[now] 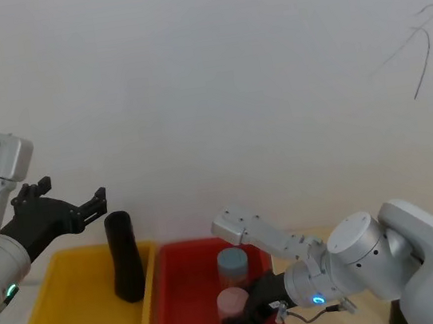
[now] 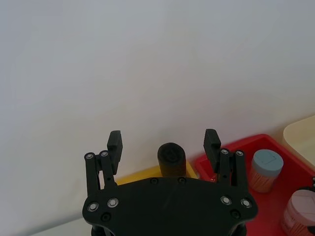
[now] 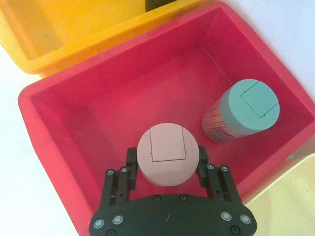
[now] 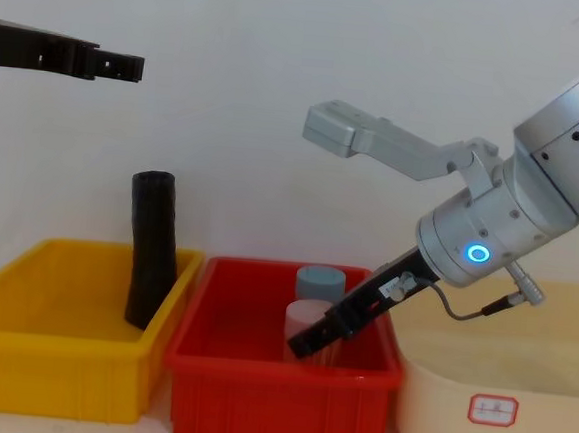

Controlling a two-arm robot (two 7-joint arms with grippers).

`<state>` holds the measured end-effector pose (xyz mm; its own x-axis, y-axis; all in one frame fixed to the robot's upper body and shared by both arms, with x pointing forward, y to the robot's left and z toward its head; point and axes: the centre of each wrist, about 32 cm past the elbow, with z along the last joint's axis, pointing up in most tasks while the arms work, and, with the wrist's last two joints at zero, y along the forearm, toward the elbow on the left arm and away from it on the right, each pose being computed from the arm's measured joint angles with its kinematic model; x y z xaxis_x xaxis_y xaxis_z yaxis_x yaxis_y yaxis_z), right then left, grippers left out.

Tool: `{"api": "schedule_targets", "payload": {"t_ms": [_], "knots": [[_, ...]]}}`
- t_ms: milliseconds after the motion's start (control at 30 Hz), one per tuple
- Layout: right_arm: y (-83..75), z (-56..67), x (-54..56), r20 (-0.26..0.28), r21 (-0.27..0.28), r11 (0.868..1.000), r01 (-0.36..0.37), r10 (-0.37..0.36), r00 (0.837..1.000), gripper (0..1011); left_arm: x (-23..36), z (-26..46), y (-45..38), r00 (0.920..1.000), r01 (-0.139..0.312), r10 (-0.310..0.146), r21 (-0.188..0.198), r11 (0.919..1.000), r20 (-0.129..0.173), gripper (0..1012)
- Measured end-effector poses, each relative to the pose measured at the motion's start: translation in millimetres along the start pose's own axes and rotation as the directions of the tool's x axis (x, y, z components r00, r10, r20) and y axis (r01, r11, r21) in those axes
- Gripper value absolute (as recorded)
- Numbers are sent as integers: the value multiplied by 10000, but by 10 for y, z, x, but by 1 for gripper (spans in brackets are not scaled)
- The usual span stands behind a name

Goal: Pick up the garbage bag with the one hand and transfer it to the other hand.

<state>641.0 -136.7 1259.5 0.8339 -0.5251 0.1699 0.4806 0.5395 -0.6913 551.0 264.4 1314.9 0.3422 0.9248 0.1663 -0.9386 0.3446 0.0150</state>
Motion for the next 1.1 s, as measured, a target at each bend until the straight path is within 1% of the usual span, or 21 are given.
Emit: {"api": "schedule_targets", "payload": {"t_ms": [233,533,767,867,900,1100], "knots": [[-5,-2,1,-17,34,10000,3,-3,10000,669,0,0,0,10000,0,0,0,10000,0,1002],[-79,2,5,-247,364,9993,8,1,9997,669,0,0,0,10000,0,0,0,10000,0,1002],[-189,12,21,-576,731,9972,122,-80,9983,669,0,0,0,10000,1,-1,0,10000,0,1002],[-268,27,37,-775,982,9949,235,-159,9969,669,0,0,0,10000,0,0,0,10000,-1,1002],[-268,27,37,-775,982,9949,235,-159,9969,669,0,0,0,10000,0,0,0,10000,0,1002],[-424,32,83,-1229,1458,9881,500,-321,9919,669,0,0,0,10000,0,0,0,10000,0,1002]]}}
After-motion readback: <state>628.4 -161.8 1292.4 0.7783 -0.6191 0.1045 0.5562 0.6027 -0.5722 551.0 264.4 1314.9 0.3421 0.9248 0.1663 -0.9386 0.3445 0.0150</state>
